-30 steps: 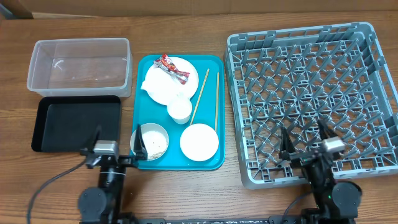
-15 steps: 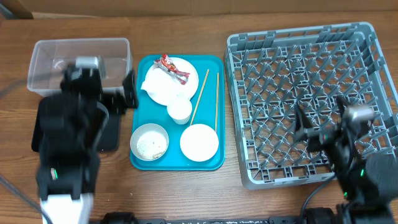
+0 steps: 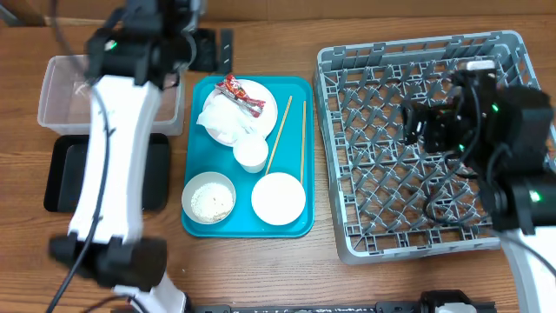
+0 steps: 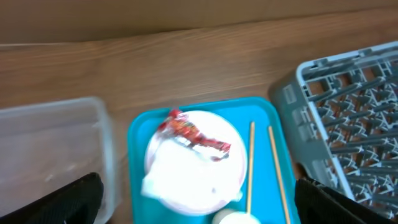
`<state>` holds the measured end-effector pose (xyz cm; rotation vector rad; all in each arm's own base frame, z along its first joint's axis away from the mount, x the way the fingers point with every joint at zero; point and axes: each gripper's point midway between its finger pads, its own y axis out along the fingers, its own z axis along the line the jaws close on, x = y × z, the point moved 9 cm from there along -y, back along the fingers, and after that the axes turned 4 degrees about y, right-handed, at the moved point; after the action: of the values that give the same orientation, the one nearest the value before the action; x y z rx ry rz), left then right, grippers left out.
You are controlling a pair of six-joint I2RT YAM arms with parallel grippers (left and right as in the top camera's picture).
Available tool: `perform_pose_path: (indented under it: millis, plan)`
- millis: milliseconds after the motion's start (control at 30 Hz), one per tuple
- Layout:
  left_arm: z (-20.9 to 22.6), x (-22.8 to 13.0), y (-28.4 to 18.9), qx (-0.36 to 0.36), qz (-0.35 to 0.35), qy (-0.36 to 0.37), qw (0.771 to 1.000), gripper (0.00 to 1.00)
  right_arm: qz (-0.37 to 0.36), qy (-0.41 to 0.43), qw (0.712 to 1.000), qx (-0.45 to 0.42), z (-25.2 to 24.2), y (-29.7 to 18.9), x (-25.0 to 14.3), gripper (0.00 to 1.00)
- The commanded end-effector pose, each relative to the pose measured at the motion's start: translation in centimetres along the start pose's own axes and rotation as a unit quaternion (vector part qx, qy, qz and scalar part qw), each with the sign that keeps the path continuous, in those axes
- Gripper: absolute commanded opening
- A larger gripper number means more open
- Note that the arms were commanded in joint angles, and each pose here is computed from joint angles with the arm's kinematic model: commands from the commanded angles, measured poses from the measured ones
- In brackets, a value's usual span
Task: Sort waste into correct bins and load items into the dishwasher
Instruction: 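Reach the left gripper to the white plate and grasp the wrapper and tissue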
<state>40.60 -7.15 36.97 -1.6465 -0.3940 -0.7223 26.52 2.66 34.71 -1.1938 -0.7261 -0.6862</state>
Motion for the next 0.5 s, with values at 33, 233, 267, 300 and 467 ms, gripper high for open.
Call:
perform_pose_path:
  millis: [33, 233, 267, 300, 467]
  plan:
    - [-0.9, 0.1, 5.5, -0.059, 0.034, 0.004, 0.998, 1.00, 0.029, 0.006, 0.999, 0.031, 0.1, 2.0, 0.2, 1.00]
    - [0.9, -2.9, 13.8, 0.035, 0.124, -0.162, 0.978, 1.00, 0.063, 0.015, 0.997, 0.037, -0.2, 3.9, -0.5, 1.00]
    - [1.3, -3.5, 14.8, 0.060, 0.138, -0.191, 0.970, 1.00, 0.066, 0.016, 0.997, 0.037, -0.2, 4.0, -0.6, 1.00]
    - [1.7, -4.6, 16.6, 0.078, 0.157, -0.215, 0.961, 1.00, 0.071, 0.017, 0.997, 0.036, -0.2, 4.2, -0.7, 1.00]
    - [1.6, -6.4, 20.8, 0.095, 0.180, -0.238, 0.950, 1.00, 0.074, 0.017, 0.996, 0.036, -0.2, 4.2, -0.8, 1.00]
